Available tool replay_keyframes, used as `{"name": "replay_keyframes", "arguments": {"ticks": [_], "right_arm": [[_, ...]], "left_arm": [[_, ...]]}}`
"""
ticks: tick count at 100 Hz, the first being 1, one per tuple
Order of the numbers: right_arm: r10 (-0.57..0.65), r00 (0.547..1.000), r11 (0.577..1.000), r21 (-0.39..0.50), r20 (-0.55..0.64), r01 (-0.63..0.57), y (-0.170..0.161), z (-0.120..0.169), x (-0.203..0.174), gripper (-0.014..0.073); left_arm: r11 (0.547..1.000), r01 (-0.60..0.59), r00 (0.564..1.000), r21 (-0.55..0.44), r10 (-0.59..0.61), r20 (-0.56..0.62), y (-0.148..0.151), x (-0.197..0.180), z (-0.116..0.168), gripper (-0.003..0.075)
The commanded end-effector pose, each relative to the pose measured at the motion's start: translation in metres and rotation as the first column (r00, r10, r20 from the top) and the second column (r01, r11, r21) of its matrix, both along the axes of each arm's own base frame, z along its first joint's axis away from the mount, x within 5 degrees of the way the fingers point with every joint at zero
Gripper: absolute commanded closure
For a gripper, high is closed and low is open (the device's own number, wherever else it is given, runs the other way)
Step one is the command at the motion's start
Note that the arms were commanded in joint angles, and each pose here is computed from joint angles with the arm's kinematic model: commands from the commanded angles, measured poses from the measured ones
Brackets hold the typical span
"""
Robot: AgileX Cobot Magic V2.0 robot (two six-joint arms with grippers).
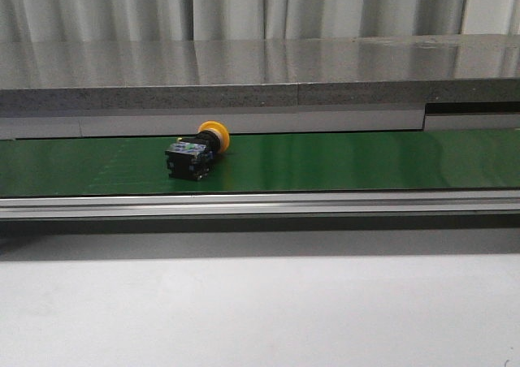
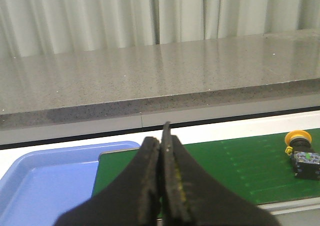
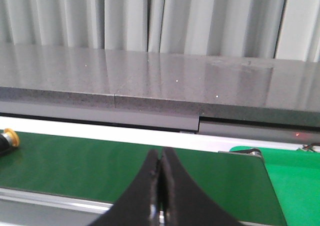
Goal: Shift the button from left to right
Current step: 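Let the belt carry the switch toward the right gripper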
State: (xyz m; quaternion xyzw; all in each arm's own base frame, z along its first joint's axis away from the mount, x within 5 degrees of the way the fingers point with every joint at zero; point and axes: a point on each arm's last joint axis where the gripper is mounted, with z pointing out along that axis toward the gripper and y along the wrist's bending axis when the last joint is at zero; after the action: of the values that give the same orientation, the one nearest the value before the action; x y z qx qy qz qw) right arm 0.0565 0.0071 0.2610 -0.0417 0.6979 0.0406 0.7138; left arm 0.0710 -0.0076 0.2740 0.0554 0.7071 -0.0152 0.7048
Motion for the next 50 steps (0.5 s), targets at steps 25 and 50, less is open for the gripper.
{"name": "replay_keyframes", "arguments": {"ticks": [25, 50], "right_arm": [[0.012, 0.976, 0.999, -0.027, -0.217, -0.018, 0.006, 0.068, 0.046, 0.0663], [0.051, 0.902, 0.999, 0.037, -0.428, -0.039, 0.016, 0.082, 0.101, 0.0663]], "left_arm": [[1.0, -0.006, 0.995, -0.028, 0.009, 0.099, 0.001, 0.0, 0.016, 0.0739], [1.0, -0.006, 0.995, -0.028, 0.009, 0.099, 0.001, 0.0, 0.016, 0.0739]]}}
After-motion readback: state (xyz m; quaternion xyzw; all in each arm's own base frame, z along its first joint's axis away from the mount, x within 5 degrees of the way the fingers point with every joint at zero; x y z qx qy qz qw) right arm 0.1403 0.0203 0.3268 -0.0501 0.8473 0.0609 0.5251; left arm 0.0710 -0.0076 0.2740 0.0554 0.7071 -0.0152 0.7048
